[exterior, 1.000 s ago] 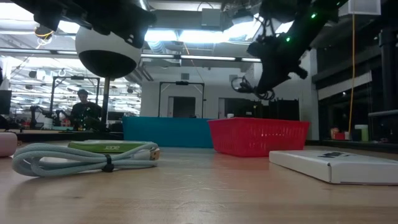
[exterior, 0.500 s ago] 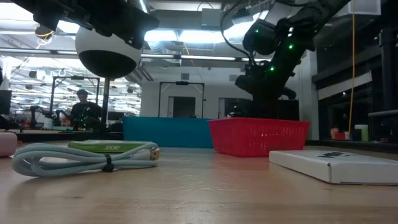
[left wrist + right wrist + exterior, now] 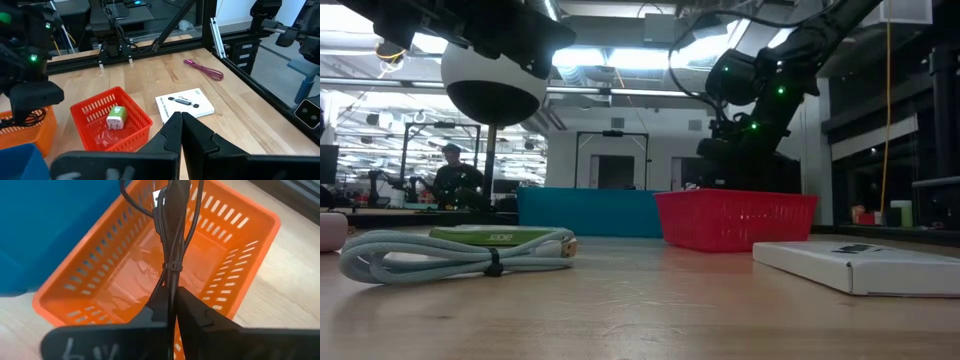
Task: Pick and place items into bin
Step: Put the black charger cable into the orange bin, then put the left card reader box into the blue bin
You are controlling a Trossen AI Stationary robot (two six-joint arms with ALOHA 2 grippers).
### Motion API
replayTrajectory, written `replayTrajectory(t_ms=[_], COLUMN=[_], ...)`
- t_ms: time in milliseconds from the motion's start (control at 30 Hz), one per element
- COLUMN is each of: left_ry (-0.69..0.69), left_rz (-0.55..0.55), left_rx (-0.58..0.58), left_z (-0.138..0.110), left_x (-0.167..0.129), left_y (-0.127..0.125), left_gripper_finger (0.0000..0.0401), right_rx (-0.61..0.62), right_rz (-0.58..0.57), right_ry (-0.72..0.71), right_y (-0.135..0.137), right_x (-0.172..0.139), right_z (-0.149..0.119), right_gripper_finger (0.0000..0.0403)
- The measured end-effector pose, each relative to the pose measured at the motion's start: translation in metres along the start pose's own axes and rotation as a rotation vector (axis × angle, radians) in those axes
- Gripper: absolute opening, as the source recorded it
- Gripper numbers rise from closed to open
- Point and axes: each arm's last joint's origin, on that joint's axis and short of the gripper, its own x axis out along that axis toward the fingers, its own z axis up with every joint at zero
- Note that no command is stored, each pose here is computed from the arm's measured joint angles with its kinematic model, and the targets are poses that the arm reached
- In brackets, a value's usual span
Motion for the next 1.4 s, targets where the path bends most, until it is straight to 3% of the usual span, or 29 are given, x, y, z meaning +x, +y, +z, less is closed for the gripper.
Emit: replayTrajectory(t_ms=[233,433,800,1067,1400], left_ry=[0.000,0.000,0.056,0.068,0.078], left_rz=[0.000,0.000,-0.003,0.100,0.241], left_rx=[0.000,0.000,0.000,0.003,0.063], left_z=[0.000,0.000,-0.005,-0.006,-0.005], left_x=[0.000,0.000,0.000,0.000,-0.001], left_y=[0.000,0.000,0.000,0.003,0.007], left_gripper_finger=[0.0003,0.0003,0.0003,0.0003,0.0003], right_rx=[-0.003,-0.075,-0.143,-0.260,-0.397], right_rz=[0.000,0.018,0.062,0.306,0.392], right_ry=[-0.008,-0.047,-0.157,-0.328,-0.384], right_y=[0.001,0.003,-0.003,0.010,0.039], right_x=[0.002,0.001,-0.030,-0.076,-0.083], right_z=[0.000,0.004,0.018,0.028,0.016], right_gripper_finger=[0.0036,0.0053,0.0059,0.0059,0.0059])
